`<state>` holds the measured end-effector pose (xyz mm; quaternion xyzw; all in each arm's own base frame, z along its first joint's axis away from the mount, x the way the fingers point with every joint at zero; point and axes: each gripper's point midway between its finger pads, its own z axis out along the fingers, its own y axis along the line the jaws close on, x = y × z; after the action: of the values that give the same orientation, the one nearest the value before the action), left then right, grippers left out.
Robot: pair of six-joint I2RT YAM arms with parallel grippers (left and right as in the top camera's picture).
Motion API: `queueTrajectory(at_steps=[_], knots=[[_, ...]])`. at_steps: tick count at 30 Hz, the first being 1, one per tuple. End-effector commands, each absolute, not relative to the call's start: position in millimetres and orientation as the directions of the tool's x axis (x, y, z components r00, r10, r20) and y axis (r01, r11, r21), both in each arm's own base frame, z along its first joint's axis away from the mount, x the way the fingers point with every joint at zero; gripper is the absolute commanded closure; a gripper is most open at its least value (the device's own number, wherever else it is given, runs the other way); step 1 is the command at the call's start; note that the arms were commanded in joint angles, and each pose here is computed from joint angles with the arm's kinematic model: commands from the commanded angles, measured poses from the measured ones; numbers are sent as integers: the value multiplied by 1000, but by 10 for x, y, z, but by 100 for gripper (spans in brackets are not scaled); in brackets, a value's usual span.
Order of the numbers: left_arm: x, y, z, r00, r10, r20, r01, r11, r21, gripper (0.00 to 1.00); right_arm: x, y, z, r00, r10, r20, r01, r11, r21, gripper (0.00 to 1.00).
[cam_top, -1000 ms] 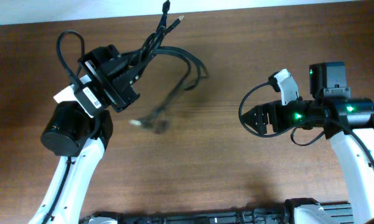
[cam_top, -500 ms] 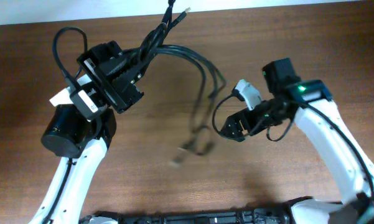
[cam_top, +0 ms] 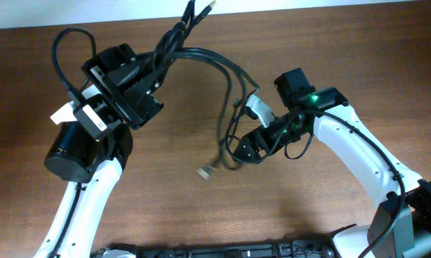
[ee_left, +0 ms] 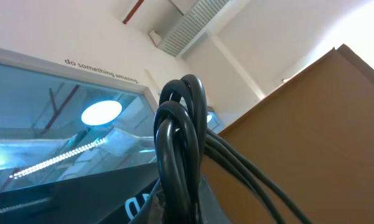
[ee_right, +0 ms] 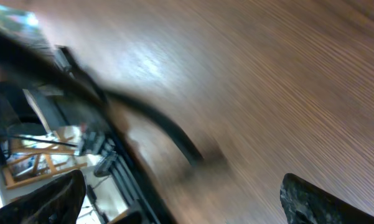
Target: Untangle cables
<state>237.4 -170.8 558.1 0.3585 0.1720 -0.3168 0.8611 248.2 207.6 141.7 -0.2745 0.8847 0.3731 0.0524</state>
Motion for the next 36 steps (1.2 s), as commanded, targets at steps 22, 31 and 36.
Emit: queueTrajectory(at_steps=[22,31,36], knots=[[2142,-1556,5870,816,-432,-385,578,623,527,100,2274,2559,1520,-832,-470,-294,-524,492,695,5],[2146,-1545,5879,816,-433,-383,578,628,521,100,2324,2592,1372,-885,-422,-196,-421,549,722,5],[2148,-1543,5881,816,-434,-382,578,629,520,100,2306,2727,1214,-893,-427,-144,-385,556,736,6]])
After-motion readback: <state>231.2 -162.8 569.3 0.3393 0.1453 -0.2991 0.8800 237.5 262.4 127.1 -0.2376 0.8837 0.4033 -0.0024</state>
